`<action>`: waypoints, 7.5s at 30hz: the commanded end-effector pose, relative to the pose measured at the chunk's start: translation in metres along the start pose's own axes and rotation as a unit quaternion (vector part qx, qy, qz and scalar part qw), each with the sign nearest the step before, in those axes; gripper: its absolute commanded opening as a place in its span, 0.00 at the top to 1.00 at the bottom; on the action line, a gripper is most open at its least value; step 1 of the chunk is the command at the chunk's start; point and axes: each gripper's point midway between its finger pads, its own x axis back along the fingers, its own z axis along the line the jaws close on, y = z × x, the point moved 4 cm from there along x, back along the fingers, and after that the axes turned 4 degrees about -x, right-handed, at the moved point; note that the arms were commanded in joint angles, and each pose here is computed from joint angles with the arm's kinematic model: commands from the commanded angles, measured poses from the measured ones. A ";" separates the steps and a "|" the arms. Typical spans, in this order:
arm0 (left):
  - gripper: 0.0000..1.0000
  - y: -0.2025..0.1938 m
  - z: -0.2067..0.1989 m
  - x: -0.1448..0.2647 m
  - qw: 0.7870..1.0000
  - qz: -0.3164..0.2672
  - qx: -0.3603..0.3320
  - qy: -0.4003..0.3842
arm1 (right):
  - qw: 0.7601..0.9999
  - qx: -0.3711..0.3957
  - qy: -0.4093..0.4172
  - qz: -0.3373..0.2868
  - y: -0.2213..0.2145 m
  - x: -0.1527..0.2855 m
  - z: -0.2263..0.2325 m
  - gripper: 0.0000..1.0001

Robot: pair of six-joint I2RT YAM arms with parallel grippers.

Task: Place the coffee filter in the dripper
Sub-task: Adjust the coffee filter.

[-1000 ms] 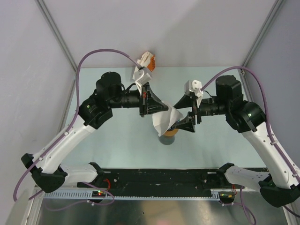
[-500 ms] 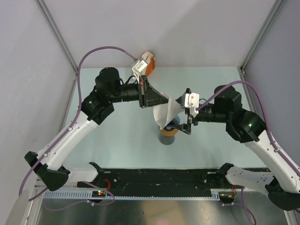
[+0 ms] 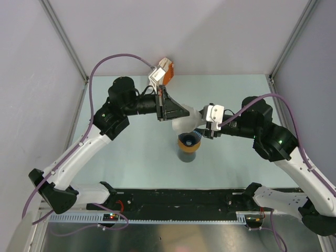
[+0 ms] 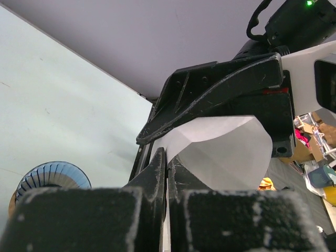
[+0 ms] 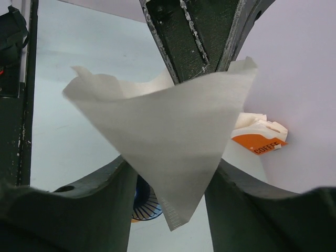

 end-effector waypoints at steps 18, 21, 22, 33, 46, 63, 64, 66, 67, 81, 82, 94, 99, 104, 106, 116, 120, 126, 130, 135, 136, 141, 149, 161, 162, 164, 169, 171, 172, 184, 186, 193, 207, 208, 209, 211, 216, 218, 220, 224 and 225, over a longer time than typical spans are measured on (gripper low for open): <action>0.95 0.002 -0.023 0.008 0.994 -0.009 -0.105 -0.039 | 0.999 -0.033 0.014 -0.033 0.011 0.010 0.001 0.70; 0.75 0.002 -0.022 0.013 0.991 -0.011 -0.129 -0.032 | 0.998 -0.048 0.016 -0.037 0.011 0.013 0.000 0.71; 0.67 0.003 -0.022 0.016 0.990 -0.014 -0.138 -0.030 | 0.998 -0.053 0.020 -0.039 0.012 0.014 0.001 0.71; 0.07 0.025 -0.025 0.057 0.963 -0.037 -0.266 -0.010 | 0.985 -0.147 0.069 -0.054 0.012 0.017 0.010 0.77; 0.01 0.003 -0.035 0.033 0.950 0.019 -0.312 -0.007 | 0.970 -0.198 0.123 -0.066 0.018 0.017 0.024 0.80; 0.62 -0.008 -0.057 0.008 0.956 0.048 -0.276 -0.085 | 0.963 -0.214 0.149 -0.068 0.021 0.014 0.033 0.80; 0.69 -0.009 -0.058 0.007 0.957 0.049 -0.271 -0.087 | 0.963 -0.215 0.148 -0.068 0.022 0.014 0.033 0.80; 0.84 -0.009 -0.060 0.008 0.958 0.050 -0.267 -0.092 | 0.962 -0.220 0.146 -0.070 0.023 0.015 0.032 0.79; 0.90 -0.009 -0.060 0.008 0.958 0.050 -0.266 -0.093 | 0.961 -0.225 0.143 -0.071 0.023 0.016 0.030 0.76; 1.00 0.001 -0.055 0.011 0.969 0.033 -0.232 -0.080 | 0.957 -0.258 0.083 -0.099 0.039 0.043 0.008 0.54; 1.00 0.002 -0.054 0.011 0.969 0.031 -0.231 -0.080 | 0.957 -0.258 0.085 -0.099 0.039 0.042 0.009 0.55; 1.00 0.007 -0.053 0.011 0.972 0.023 -0.223 -0.078 | 0.959 -0.259 0.080 -0.082 0.029 0.039 0.008 0.64; 1.00 0.007 -0.053 0.010 0.972 0.022 -0.222 -0.078 | 0.958 -0.260 0.087 -0.083 0.030 0.038 0.009 0.76; 1.00 0.007 -0.052 0.011 0.972 0.023 -0.221 -0.079 | 0.958 -0.259 0.090 -0.085 0.031 0.038 0.009 0.92; 1.00 0.005 -0.052 0.011 0.972 0.024 -0.221 -0.080 | 0.958 -0.260 0.090 -0.086 0.031 0.038 0.008 0.98; 1.00 -0.003 -0.046 0.009 0.971 0.034 -0.220 -0.083 | 0.957 -0.255 0.073 -0.115 0.048 0.040 -0.001 0.68; 1.00 -0.005 -0.044 0.008 0.972 0.038 -0.218 -0.083 | 0.956 -0.253 0.080 -0.123 0.055 0.041 -0.002 0.78; 1.00 -0.007 -0.042 0.007 0.971 0.040 -0.219 -0.082 | 0.956 -0.249 0.089 -0.127 0.060 0.042 -0.002 0.97; 1.00 -0.008 -0.040 0.006 0.971 0.042 -0.219 -0.081 | 0.956 -0.250 0.083 -0.133 0.064 0.042 -0.005 0.73; 1.00 -0.012 -0.037 0.005 0.972 0.047 -0.216 -0.084 | 0.954 -0.252 0.081 -0.141 0.069 0.041 -0.010 0.79; 1.00 -0.013 -0.037 0.005 0.971 0.048 -0.217 -0.084 | 0.954 -0.252 0.084 -0.142 0.070 0.040 -0.010 0.85; 1.00 -0.015 -0.035 0.005 0.970 0.050 -0.221 -0.084 | 0.952 -0.255 0.085 -0.147 0.073 0.041 -0.011 0.98; 1.00 -0.020 -0.032 0.004 0.970 0.056 -0.222 -0.085 | 0.951 -0.256 0.085 -0.154 0.081 0.042 -0.014 0.81; 1.00 -0.005 -0.041 0.008 0.969 0.041 -0.227 -0.092 | 0.946 -0.295 0.095 -0.091 0.045 0.043 -0.002 0.45; 1.00 -0.004 -0.041 0.009 0.969 0.040 -0.227 -0.092 | 0.946 -0.299 0.099 -0.079 0.037 0.042 0.002 0.47; 1.00 -0.004 -0.041 0.010 0.969 0.040 -0.227 -0.092 | 0.946 -0.302 0.103 -0.066 0.027 0.042 0.008 0.54; 1.00 -0.003 -0.042 0.009 0.968 0.042 -0.226 -0.100 | 0.943 -0.310 0.110 -0.050 0.016 0.037 0.013 0.65; 1.00 -0.002 -0.044 0.009 0.968 0.040 -0.228 -0.102 | 0.941 -0.315 0.115 -0.044 0.013 0.034 0.015 0.66; 1.00 -0.001 -0.044 0.009 0.967 0.040 -0.229 -0.102 | 0.941 -0.315 0.119 -0.042 0.012 0.033 0.016 0.66; 1.00 0.005 -0.046 0.010 0.966 0.032 -0.239 -0.097 | 0.934 -0.326 0.140 -0.032 0.007 0.031 0.025 0.86; 1.00 0.005 -0.046 0.010 0.965 0.031 -0.240 -0.098 | 0.934 -0.326 0.140 -0.033 0.008 0.031 0.025 0.91; 0.99 0.008 -0.044 0.010 0.966 0.027 -0.243 -0.089 | 0.935 -0.326 0.136 -0.035 0.009 0.031 0.024 1.00; 0.00 0.024 -0.028 0.040 0.978 -0.020 -0.206 -0.019 | 0.926 -0.347 0.104 -0.109 0.040 0.032 -0.008 1.00; 0.00 0.023 -0.028 0.041 0.979 -0.026 -0.204 -0.018 | 0.921 -0.356 0.103 -0.115 0.042 0.032 -0.010 1.00; 0.00 0.019 -0.025 0.041 0.980 -0.027 -0.197 -0.017 | 0.921 -0.355 0.101 -0.127 0.046 0.032 -0.014 1.00; 0.00 0.014 -0.023 0.040 0.983 -0.040 -0.180 -0.024 | 0.914 -0.365 0.098 -0.146 0.053 0.032 -0.020 1.00; 0.00 0.024 -0.028 0.032 0.981 -0.114 -0.141 -0.064 | 0.903 -0.380 0.094 -0.178 0.065 0.031 -0.029 1.00; 0.00 0.033 -0.029 0.026 0.981 -0.136 -0.118 -0.075 | 0.899 -0.386 0.092 -0.185 0.068 0.031 -0.032 1.00; 0.00 0.044 -0.031 0.023 0.978 -0.160 -0.103 -0.087 | 0.896 -0.389 0.088 -0.194 0.071 0.030 -0.035 1.00; 0.01 0.058 -0.036 0.015 0.971 -0.197 -0.081 -0.111 | 0.890 -0.400 0.078 -0.206 0.074 0.028 -0.042 1.00; 0.01 0.060 -0.038 0.013 0.968 -0.204 -0.079 -0.118 | 0.888 -0.404 0.076 -0.206 0.073 0.027 -0.043 1.00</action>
